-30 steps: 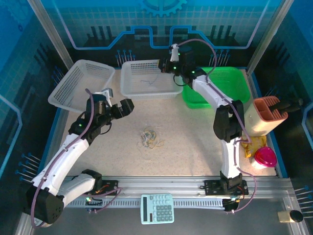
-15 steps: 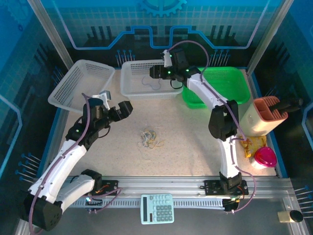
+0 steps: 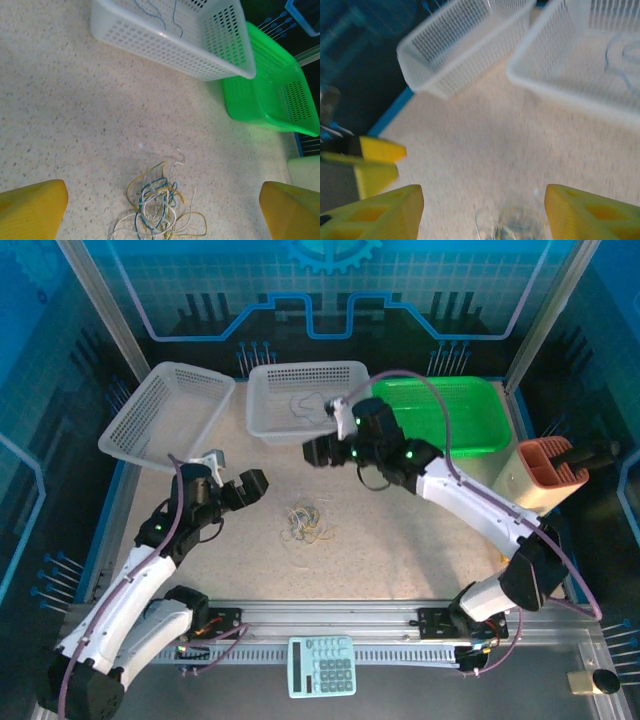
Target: Untangle the cables
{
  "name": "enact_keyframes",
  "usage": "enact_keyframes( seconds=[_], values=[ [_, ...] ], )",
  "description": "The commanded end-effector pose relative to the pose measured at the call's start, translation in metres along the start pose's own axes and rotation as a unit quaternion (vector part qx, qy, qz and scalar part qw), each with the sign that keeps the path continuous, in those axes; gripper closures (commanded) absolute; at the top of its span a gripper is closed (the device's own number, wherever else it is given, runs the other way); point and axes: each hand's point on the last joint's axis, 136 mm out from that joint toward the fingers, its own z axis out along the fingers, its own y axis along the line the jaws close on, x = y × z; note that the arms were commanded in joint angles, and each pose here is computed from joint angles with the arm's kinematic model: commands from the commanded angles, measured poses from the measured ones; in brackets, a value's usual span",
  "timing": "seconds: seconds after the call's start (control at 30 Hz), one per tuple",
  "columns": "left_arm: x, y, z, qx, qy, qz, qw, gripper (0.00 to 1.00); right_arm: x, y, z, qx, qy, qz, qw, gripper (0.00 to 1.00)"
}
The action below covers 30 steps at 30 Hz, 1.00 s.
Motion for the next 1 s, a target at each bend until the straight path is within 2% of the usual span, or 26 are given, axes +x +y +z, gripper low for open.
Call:
enact_keyframes(
  seconds=[0.0,0.13,0.23,0.4,0.63,0.97],
  values=[
    [0.013,0.006,-0.002,0.0,0.019,-0.018,1.0,0.01,0.044,0.0,0.004,0.029,0.028,0.005,0.999,0.35],
    [0.021,0.01,-0.001,-0.003,0.035,-0.02,0.999,0.01,0.103,0.001,0.011,0.061,0.095,-0.02,0.993,0.38],
    [0.027,0.015,0.001,-0.007,0.043,-0.022,0.999,0.01,0.127,-0.01,0.015,0.092,0.117,-0.023,0.989,0.42],
    [0.033,0.017,0.002,-0.004,0.049,-0.03,0.998,0.01,0.129,-0.03,0.02,0.11,0.116,0.005,0.987,0.48],
    [0.035,0.018,0.001,-0.005,0.051,-0.03,0.998,0.01,0.141,-0.066,0.043,0.144,0.156,0.053,0.976,0.57],
    [0.034,0.015,0.004,0.003,0.051,-0.032,0.998,0.01,0.163,-0.076,0.067,0.124,0.185,0.097,0.97,0.57]
  ],
)
